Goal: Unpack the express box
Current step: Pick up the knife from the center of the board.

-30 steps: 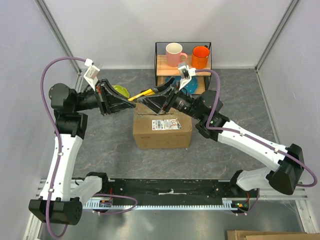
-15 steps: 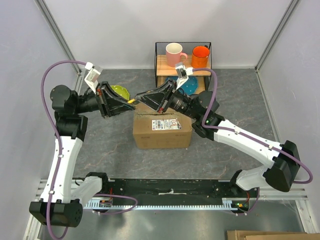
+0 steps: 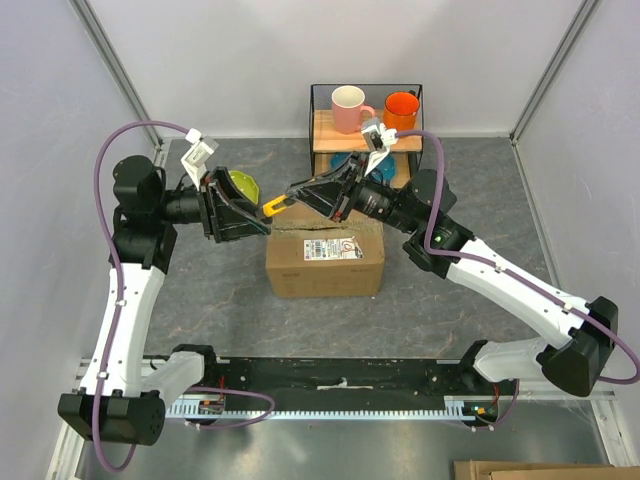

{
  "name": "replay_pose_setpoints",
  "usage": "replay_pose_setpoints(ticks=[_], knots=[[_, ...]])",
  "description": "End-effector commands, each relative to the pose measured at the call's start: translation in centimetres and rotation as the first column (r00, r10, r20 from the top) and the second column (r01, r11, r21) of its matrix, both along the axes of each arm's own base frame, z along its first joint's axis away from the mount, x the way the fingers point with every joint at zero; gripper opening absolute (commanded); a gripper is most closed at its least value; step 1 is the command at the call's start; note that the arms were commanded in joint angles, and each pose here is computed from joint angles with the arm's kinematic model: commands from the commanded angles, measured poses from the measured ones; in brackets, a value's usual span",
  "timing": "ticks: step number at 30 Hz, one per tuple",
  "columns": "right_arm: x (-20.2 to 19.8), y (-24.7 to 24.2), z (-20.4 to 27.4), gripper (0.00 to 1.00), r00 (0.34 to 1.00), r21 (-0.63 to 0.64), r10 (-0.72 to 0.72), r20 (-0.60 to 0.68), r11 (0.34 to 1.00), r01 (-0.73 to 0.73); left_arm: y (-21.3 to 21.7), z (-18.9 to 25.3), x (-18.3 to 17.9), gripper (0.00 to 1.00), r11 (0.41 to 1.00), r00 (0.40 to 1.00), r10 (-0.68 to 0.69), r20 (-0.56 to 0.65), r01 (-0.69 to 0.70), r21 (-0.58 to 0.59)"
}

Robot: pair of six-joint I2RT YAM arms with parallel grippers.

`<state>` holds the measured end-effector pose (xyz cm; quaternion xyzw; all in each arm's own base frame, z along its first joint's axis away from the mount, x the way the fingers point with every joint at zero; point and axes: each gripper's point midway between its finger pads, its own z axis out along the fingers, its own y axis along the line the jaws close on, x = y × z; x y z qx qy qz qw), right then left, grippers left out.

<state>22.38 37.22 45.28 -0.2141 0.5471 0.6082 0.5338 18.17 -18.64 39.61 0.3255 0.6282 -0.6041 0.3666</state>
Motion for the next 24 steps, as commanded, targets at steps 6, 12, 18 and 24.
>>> replay_pose_setpoints(ticks=[6, 12, 18, 24], knots=[[-1.5, -0.4, 2.6, 0.0, 0.997, 0.042, 0.05, 0.059, 0.998, -0.053, 0.7, 0.7, -5.2, 0.35, 0.979, 0.972, -0.205, 0.118, 0.205, 0.011], [-2.0, -0.2, 2.6, 0.0, 0.995, 0.047, 0.086, 0.055, 0.995, -0.089, 0.8, 0.7, -5.9, 0.02, 0.975, 0.965, -0.22, 0.141, 0.22, 0.015], [-1.9, 0.2, 2.3, 0.46, 0.994, 0.048, 0.1, 0.051, 0.994, -0.102, 0.7, 0.6, -5.9, 0.02, 0.978, 0.965, -0.209, 0.156, 0.209, 0.016], [-2.1, 0.3, 1.3, 0.79, 0.993, 0.028, 0.112, 0.048, 0.993, -0.113, 0.5, 0.2, -5.1, 0.02, 0.989, 0.976, -0.146, 0.161, 0.146, 0.012]])
